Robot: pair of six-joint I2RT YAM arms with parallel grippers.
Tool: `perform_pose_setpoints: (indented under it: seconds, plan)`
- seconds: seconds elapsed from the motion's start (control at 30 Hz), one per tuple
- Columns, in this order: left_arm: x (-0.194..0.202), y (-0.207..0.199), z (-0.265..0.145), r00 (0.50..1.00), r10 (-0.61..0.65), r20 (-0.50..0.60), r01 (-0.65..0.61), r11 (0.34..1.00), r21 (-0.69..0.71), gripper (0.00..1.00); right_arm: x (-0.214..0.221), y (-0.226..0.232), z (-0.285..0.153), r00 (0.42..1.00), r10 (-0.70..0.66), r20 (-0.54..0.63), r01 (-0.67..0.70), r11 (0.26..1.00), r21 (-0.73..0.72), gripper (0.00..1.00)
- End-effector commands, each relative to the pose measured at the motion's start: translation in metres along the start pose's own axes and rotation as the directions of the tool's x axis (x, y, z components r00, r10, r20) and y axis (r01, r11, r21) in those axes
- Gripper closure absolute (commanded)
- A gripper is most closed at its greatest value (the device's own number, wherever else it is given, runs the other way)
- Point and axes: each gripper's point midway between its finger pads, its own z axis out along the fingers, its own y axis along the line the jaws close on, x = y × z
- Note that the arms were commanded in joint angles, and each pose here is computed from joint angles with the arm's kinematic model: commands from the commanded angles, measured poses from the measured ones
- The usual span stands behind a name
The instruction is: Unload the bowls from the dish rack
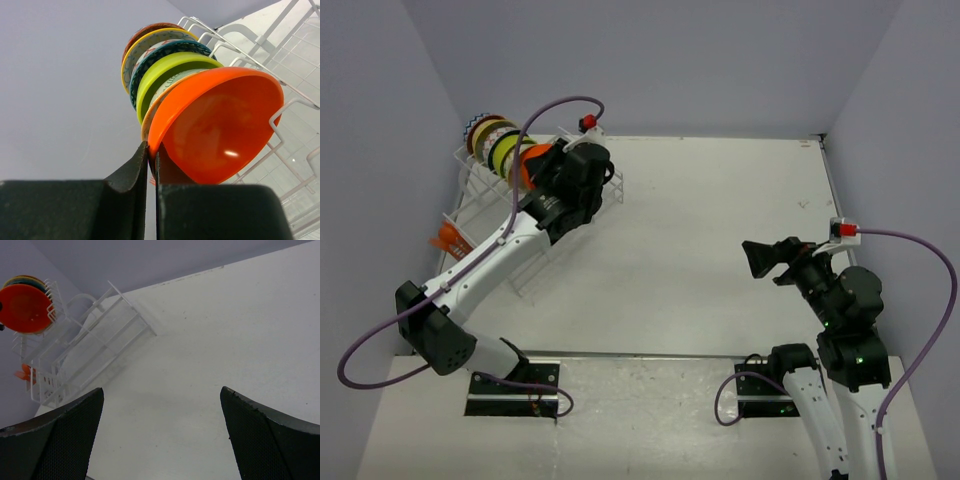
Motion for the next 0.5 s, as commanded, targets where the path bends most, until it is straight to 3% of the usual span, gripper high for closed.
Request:
perform_pose_setpoints:
  seconds: [0.0, 0.47]
  plan:
    - [-0.016, 0.023, -0.015, 0.993, -0.102, 0.053, 0.103, 0.995, -0.016, 1.00, -0.007, 0.007, 0.005, 1.000, 0.008, 0.015, -0.008, 0.999, -0.032, 0.01]
    - [-0.017, 0.049, -0.023, 0.982, -0.181, 0.062, 0.185, 0.981, -0.065, 1.00, -0.004, 0.008, 0.012, 1.000, 0.024, 0.000, -0.024, 0.999, -0.049, 0.01]
